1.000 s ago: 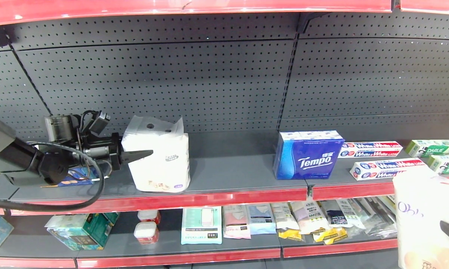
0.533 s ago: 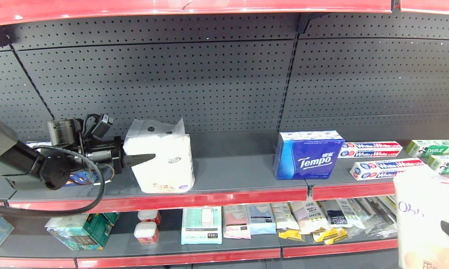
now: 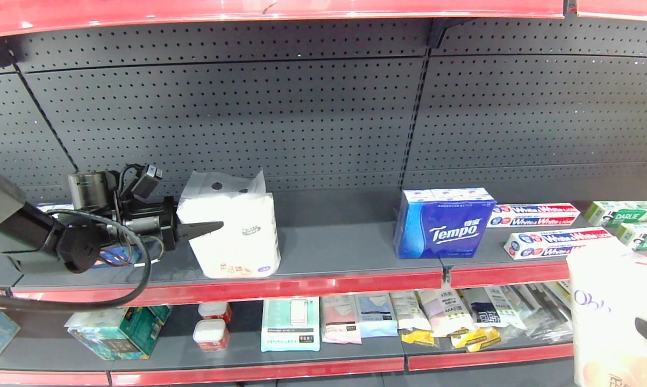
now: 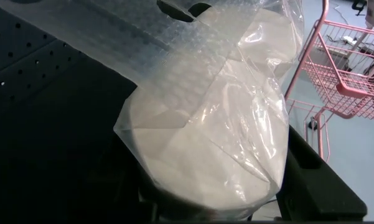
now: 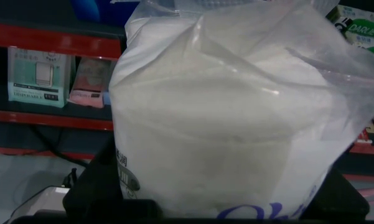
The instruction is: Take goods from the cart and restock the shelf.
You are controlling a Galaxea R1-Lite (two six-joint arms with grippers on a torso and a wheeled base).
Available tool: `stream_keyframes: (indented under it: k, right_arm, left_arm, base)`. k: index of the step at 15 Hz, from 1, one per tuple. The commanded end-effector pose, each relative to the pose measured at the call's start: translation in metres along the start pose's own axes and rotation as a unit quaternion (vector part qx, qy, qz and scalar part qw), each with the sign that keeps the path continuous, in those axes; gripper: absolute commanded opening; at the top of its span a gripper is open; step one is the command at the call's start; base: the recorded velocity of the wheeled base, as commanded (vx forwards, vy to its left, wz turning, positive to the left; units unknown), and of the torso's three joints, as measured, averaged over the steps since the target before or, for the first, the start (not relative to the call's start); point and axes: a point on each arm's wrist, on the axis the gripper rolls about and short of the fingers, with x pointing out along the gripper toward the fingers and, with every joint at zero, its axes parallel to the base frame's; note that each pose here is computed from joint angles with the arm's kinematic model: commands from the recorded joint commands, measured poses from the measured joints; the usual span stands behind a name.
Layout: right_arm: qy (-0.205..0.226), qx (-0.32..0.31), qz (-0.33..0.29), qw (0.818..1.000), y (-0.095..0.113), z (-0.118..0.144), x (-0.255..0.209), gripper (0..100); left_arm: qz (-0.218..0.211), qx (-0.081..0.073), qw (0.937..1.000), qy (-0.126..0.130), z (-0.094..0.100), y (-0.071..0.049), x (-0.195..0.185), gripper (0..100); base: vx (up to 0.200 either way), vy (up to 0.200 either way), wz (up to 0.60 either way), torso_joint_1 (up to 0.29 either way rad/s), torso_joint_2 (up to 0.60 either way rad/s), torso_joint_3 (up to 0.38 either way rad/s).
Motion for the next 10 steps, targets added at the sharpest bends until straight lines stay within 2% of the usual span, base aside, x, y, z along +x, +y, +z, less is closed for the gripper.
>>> stream_keyframes:
  k: [1, 2, 3, 10]
  right_arm:
    - [0.000, -0.001, 0.001, 1.000, 0.0000, 0.0000, 0.0000, 0]
    - [0.000, 0.000, 0.000, 1.000, 0.0000, 0.0000, 0.0000, 0]
    - [0.000, 0.000, 0.000, 1.000, 0.0000, 0.0000, 0.0000, 0]
    - [0.000, 0.000, 0.000, 1.000, 0.0001, -0.0004, -0.0002, 0]
  left_arm:
    - [0.002, 0.004, 1.0000, -0.001, 0.0004, 0.0008, -0.0005, 0]
    - [0.003, 0.011, 0.9999, -0.003, 0.0012, 0.0013, -0.0004, 0]
    - [0.003, 0.012, 0.9999, -0.004, 0.0011, 0.0011, -0.0004, 0]
    - [0.009, 0.007, 0.9999, -0.003, -0.0014, 0.0022, -0.0053, 0]
  base:
    - [0.000, 0.000, 0.00, 0.000, 0.00, 0.000]
    - [0.000, 0.000, 0.00, 0.000, 0.00, 0.000]
    - [0.000, 0.000, 0.00, 0.000, 0.00, 0.000]
    - [0.000, 0.000, 0.00, 0.000, 0.00, 0.000]
